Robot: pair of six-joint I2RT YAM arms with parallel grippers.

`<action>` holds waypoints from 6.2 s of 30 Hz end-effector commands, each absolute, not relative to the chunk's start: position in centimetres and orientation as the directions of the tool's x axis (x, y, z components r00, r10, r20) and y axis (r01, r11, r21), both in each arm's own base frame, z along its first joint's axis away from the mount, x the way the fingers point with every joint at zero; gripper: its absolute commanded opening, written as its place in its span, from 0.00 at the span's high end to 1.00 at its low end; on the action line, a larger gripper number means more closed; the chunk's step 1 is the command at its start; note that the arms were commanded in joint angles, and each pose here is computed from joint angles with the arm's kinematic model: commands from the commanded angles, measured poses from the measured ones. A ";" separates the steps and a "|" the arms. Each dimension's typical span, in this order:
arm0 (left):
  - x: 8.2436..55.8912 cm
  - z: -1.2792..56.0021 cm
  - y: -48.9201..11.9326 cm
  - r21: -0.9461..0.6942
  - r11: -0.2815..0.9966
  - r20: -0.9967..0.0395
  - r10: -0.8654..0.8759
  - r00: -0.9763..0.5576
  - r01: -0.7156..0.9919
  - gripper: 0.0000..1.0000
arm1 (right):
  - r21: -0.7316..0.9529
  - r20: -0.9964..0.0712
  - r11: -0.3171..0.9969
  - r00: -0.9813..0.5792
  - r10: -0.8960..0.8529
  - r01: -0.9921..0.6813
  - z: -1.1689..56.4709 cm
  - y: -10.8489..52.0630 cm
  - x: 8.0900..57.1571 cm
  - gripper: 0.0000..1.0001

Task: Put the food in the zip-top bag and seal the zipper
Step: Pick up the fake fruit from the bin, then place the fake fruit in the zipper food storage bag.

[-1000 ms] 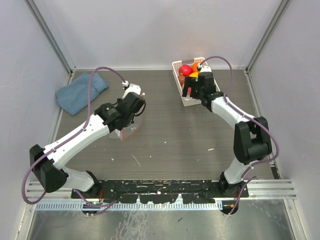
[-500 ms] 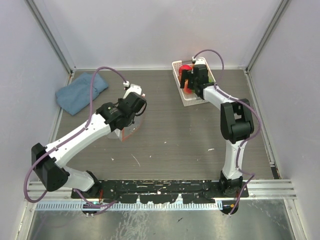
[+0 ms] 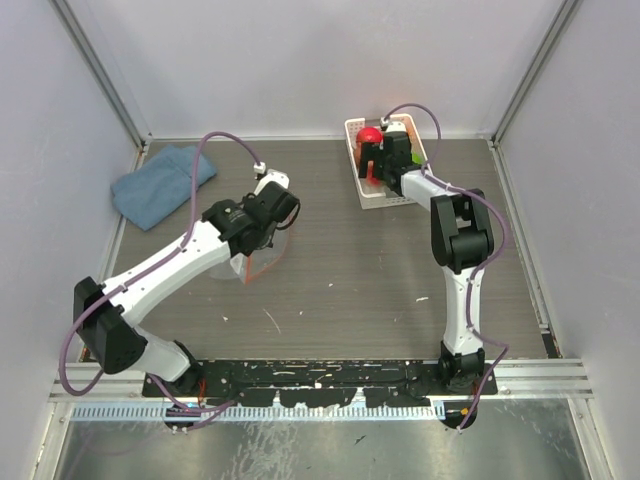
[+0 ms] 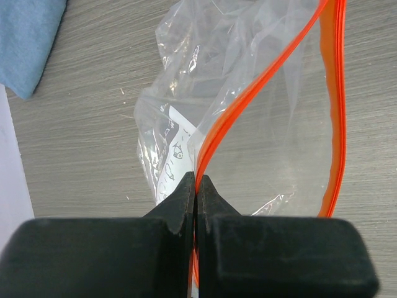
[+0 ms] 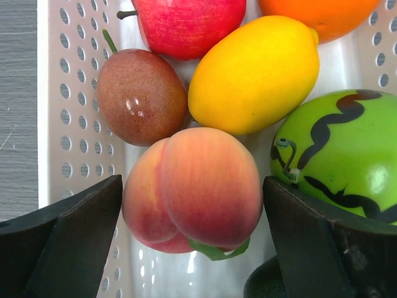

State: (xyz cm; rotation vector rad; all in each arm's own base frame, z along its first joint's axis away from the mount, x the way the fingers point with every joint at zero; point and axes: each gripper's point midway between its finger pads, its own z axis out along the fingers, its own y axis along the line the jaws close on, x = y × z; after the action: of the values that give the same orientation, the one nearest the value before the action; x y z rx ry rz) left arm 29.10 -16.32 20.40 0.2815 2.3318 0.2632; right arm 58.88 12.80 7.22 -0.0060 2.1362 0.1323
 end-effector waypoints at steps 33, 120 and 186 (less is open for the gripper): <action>29.0 21.8 -19.1 0.040 0.996 -0.721 0.083 -0.688 0.078 1.00 | 0.216 -0.923 0.960 -0.357 0.141 -0.179 20.6 12.9 49.3 0.46; 25.2 25.7 -28.1 -0.464 0.843 -0.647 -0.112 -0.754 0.272 1.00 | 0.309 -0.944 0.476 -0.207 0.255 -0.823 22.4 34.5 27.3 0.45; 22.9 25.1 -29.3 -0.466 0.775 -0.666 0.011 -0.746 0.427 1.00 | 0.102 -0.995 0.549 -0.079 0.067 -0.829 20.5 32.5 27.2 0.06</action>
State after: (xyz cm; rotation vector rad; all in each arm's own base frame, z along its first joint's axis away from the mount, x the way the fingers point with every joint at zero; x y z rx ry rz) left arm 22.27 -29.71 23.59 0.3393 2.3722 -0.8291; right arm 26.31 32.62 16.36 -0.7327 1.5605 0.8844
